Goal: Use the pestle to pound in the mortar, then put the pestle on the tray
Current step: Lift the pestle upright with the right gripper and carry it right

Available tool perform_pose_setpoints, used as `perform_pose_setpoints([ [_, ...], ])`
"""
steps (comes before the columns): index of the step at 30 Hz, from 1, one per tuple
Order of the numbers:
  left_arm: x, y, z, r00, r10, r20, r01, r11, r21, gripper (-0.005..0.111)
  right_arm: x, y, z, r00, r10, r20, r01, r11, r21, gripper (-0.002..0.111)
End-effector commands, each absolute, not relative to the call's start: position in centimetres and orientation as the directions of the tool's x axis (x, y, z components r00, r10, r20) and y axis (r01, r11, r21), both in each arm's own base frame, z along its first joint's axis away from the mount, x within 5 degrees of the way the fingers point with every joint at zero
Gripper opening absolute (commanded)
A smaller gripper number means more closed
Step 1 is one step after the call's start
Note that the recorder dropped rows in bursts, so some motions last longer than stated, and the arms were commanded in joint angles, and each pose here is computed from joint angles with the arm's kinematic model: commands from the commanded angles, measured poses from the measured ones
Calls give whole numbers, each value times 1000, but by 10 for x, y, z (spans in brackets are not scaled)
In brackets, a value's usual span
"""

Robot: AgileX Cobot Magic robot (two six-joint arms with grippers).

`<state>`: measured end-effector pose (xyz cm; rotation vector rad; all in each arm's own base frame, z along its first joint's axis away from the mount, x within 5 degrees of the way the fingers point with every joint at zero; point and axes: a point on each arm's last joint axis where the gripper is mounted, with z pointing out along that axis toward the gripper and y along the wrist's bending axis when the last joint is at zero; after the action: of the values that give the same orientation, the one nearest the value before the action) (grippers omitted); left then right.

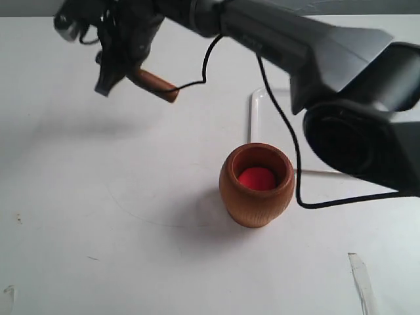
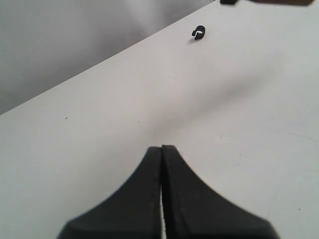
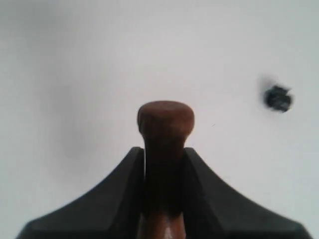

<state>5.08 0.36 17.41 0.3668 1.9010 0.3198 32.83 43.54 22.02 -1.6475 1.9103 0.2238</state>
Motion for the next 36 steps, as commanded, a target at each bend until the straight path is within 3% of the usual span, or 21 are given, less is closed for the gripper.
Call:
perform_pose_setpoints([
  [1,51,3,174,-328,390,-861,103,920,378,0,321,428,291,-56,-717,-694,-915,315,-252,0],
  [7,51,3,174,-328,390,-861,103,920,378,0,311,419,343,-46,-592,-805,-888,393,-238,0],
  [11,51,3,174,-328,390,-861,103,920,378,0,306,411,348,-29,-693,-721,-839,409,-360,0],
  [13,51,3,174,-328,390,-861,103,920,378,0,308,405,346,-46,-787,-615,-725,450,-522,0],
  [15,51,3,174,-328,390,-861,103,920,378,0,314,395,352,-100,-836,-539,-493,512,-703,0],
  [18,51,3,174,-328,390,-861,103,920,378,0,314,394,359,-112,-780,-616,-468,588,-660,0],
  [20,51,3,174,-328,390,-861,103,920,378,0,314,396,373,-96,-653,-751,-435,706,-559,0],
  [23,51,3,174,-328,390,-861,103,920,378,0,306,405,382,-40,-508,-861,-499,756,-423,0],
  [27,51,3,174,-328,390,-861,103,920,378,0,286,402,351,26,-565,-824,-622,637,-456,0],
  [29,51,3,174,-328,390,-861,103,920,378,0,268,386,343,93,-528,-844,-686,580,-438,0],
  [32,51,3,174,-328,390,-861,103,920,378,0,227,332,357,187,-340,-922,-815,471,-339,0],
  [36,51,3,174,-328,390,-861,103,920,378,0,206,272,363,131,-129,-983,-872,457,-176,0],
])
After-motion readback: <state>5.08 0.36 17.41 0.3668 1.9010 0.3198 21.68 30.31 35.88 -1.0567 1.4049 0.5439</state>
